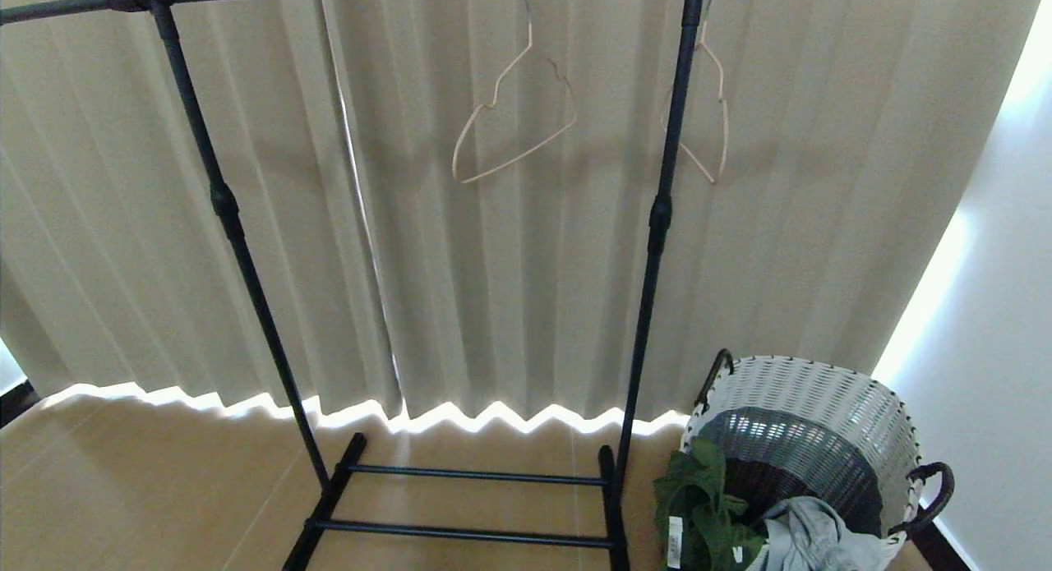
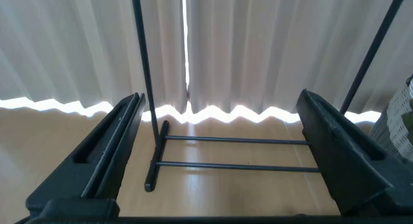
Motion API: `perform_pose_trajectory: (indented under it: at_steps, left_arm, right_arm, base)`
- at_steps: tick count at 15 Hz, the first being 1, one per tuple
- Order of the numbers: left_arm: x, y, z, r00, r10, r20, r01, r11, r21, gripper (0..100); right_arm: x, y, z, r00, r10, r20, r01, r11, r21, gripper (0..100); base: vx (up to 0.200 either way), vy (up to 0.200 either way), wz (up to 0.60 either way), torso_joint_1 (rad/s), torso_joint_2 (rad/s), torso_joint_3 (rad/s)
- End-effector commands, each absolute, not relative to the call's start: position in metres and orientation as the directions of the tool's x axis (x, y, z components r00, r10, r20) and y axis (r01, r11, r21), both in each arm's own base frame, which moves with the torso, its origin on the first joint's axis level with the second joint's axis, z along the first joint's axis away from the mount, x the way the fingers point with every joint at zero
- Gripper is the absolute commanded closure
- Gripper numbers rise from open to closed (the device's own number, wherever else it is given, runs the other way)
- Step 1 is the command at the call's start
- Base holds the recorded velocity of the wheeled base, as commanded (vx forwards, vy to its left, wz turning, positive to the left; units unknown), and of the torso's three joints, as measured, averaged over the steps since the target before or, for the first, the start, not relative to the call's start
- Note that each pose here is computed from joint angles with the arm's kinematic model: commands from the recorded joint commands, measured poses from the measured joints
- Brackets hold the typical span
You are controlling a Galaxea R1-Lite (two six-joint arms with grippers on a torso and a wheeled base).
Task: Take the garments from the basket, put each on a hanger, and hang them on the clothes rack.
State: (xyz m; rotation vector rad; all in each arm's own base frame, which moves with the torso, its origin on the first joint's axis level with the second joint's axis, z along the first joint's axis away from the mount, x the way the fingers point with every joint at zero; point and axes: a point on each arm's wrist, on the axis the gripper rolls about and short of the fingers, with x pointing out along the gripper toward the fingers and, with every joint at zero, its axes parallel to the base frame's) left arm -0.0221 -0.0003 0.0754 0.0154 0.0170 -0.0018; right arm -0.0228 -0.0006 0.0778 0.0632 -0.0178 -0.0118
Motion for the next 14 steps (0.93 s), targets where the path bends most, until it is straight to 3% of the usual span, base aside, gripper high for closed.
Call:
perform_pose_trajectory:
  at_steps: [1, 14]
  left_arm:
    - [-0.0220, -0.0003, 0.0754, 1.000, 0.000, -0.018, 0.000, 1.000, 0.015, 0]
    - [-0.0221, -0.0003, 0.0754, 1.000, -0.002, -0.017, 0.002, 1.000, 0.012, 0]
  right_arm:
    - [-0.0227, -0.0006, 0.0779, 1.000, -0.012, 0.017, 0.011, 0.998, 0.065, 0]
    - [-0.0228, -0.0006, 0.0781, 1.000, -0.012, 0.017, 0.011, 0.997, 0.077, 0]
  base:
    - [0.000, 0.000, 0.00, 0.000, 0.00, 0.000]
    - [0.000, 0.000, 0.00, 0.000, 0.00, 0.000]
